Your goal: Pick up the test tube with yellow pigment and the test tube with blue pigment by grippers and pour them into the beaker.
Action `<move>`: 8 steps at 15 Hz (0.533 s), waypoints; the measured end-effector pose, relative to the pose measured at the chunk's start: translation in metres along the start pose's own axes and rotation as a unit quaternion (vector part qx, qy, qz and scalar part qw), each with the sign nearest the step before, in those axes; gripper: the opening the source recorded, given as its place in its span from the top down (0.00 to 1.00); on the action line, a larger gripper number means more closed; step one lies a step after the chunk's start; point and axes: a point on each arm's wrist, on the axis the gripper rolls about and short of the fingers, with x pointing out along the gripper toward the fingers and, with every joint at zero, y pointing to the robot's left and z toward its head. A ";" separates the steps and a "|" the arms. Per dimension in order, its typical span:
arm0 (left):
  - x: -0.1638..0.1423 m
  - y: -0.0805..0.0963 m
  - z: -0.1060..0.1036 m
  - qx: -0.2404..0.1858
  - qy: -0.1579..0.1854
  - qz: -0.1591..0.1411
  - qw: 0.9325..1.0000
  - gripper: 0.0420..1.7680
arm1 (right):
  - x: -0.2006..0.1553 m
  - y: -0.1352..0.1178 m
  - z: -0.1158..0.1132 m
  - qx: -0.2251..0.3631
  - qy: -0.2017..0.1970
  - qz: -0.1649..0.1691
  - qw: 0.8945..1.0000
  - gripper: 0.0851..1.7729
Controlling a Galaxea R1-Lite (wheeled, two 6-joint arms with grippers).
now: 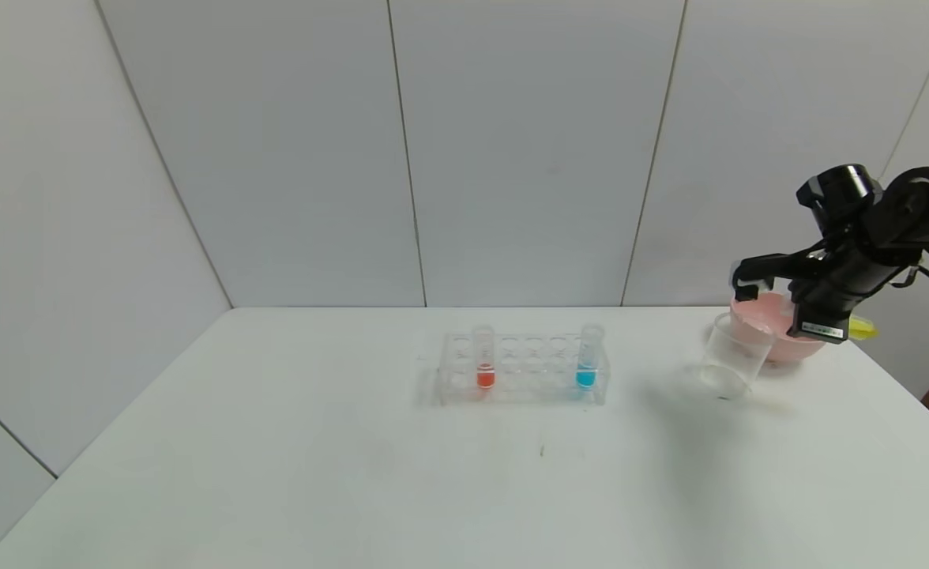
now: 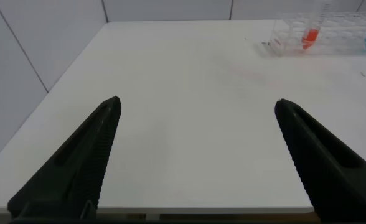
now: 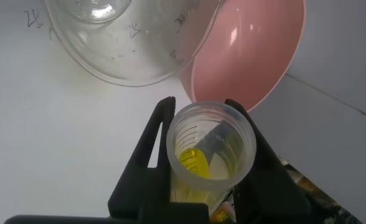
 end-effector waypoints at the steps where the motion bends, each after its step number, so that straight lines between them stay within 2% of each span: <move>1: 0.000 0.000 0.000 0.000 0.000 0.000 1.000 0.00 | 0.001 0.001 0.002 -0.002 0.001 -0.001 1.000 0.69; 3: 0.000 0.000 0.000 0.000 0.000 0.000 1.000 0.00 | 0.003 0.002 0.005 -0.005 0.001 0.000 1.000 0.69; 8: 0.000 0.000 0.000 0.000 0.000 0.000 1.000 0.00 | 0.010 0.006 0.013 -0.017 0.031 -0.007 0.999 0.69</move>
